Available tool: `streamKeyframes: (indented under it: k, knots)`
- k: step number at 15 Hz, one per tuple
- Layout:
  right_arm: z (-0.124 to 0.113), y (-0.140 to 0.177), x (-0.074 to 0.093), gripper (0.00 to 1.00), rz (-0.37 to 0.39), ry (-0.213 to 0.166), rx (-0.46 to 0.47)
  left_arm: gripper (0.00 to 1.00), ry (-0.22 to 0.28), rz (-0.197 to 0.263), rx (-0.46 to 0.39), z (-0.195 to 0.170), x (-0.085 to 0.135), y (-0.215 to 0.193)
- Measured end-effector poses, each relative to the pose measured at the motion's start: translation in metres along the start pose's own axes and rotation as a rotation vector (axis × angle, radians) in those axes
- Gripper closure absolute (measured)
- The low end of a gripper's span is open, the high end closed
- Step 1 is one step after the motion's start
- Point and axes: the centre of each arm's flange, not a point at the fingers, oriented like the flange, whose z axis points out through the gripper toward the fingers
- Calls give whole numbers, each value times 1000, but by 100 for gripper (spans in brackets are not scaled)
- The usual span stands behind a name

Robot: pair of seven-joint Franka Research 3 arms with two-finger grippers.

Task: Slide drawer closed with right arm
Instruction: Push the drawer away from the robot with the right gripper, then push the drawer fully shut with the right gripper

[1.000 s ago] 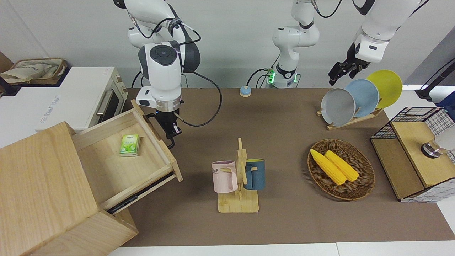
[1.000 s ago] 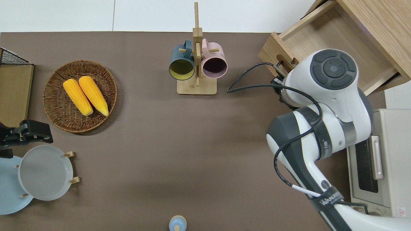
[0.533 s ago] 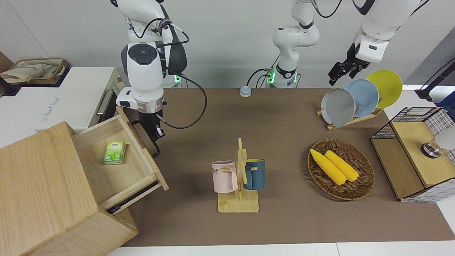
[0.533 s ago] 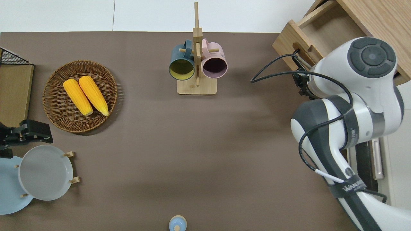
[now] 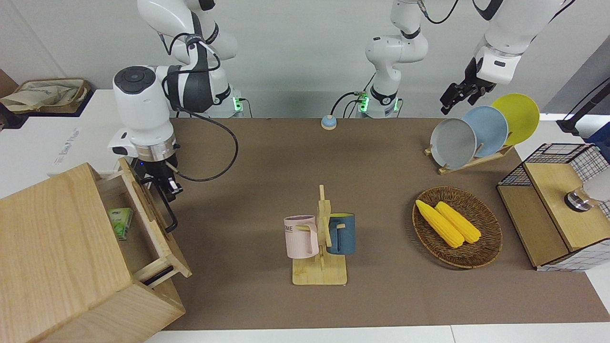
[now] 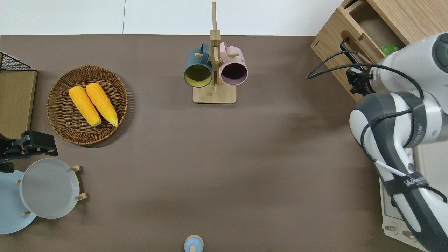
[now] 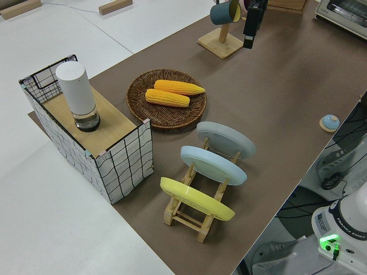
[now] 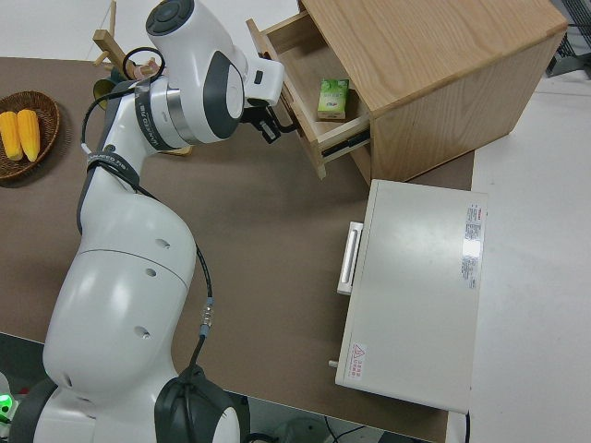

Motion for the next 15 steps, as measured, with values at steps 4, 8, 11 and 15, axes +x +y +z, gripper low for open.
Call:
streamKeyframes:
  k: [4, 8, 11, 15]
  knots:
    - [1, 14, 27, 99, -11, 14, 26, 0, 0, 0, 0, 0, 0, 0]
    - [5, 28, 47, 99, -19, 28, 49, 0, 0, 0, 0, 0, 0, 0]
    - [6, 36, 57, 99, -26, 32, 63, 0, 0, 0, 0, 0, 0, 0]
    - [6, 36, 58, 99, -33, 30, 66, 0, 0, 0, 0, 0, 0, 0]
